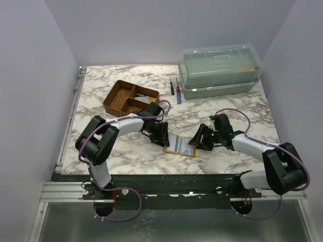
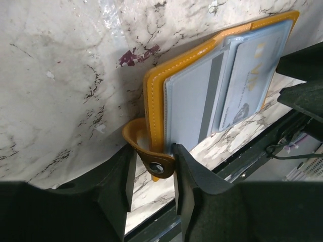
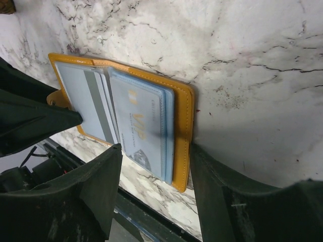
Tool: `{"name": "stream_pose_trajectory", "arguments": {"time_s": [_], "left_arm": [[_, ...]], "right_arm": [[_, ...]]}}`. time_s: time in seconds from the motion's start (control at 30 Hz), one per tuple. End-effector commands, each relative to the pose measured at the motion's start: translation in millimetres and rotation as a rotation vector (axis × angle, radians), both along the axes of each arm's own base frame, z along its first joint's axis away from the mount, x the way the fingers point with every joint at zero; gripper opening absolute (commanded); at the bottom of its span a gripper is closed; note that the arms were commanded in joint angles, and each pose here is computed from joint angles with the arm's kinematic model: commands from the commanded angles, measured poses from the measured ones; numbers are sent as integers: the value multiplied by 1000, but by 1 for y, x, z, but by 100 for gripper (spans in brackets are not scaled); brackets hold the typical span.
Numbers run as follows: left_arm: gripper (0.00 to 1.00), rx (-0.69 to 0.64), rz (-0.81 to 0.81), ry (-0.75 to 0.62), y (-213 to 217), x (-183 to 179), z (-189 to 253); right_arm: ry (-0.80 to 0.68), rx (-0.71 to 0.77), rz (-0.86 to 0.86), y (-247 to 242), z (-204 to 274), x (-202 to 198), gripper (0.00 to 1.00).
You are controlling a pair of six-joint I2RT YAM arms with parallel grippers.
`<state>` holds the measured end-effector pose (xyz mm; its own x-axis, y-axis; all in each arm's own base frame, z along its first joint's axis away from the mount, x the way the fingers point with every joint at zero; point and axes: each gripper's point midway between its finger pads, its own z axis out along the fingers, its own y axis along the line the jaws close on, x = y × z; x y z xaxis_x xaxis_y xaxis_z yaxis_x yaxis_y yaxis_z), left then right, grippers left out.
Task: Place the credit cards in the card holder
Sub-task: Close the card holder at the center of the board.
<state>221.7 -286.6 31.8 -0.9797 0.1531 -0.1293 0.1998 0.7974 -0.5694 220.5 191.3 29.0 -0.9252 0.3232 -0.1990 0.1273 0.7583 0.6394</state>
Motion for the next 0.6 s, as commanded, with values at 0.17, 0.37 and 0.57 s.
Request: {"name": "stream_pose_trajectory", "arguments": {"time_s": [0.17,0.37,0.57], "left_arm": [[25,-135,23,21,-23,-1,2],[21,-138,34,37,-19,-1,0],[17,-147,47,49,-19,-4,-1]], "right_arm": [[81,-58,-15,-10,-22,-24,61],[181,-153,-58,-28,-30,-43,60],[205,-81,-53,-21,-28,-57,60]]}}
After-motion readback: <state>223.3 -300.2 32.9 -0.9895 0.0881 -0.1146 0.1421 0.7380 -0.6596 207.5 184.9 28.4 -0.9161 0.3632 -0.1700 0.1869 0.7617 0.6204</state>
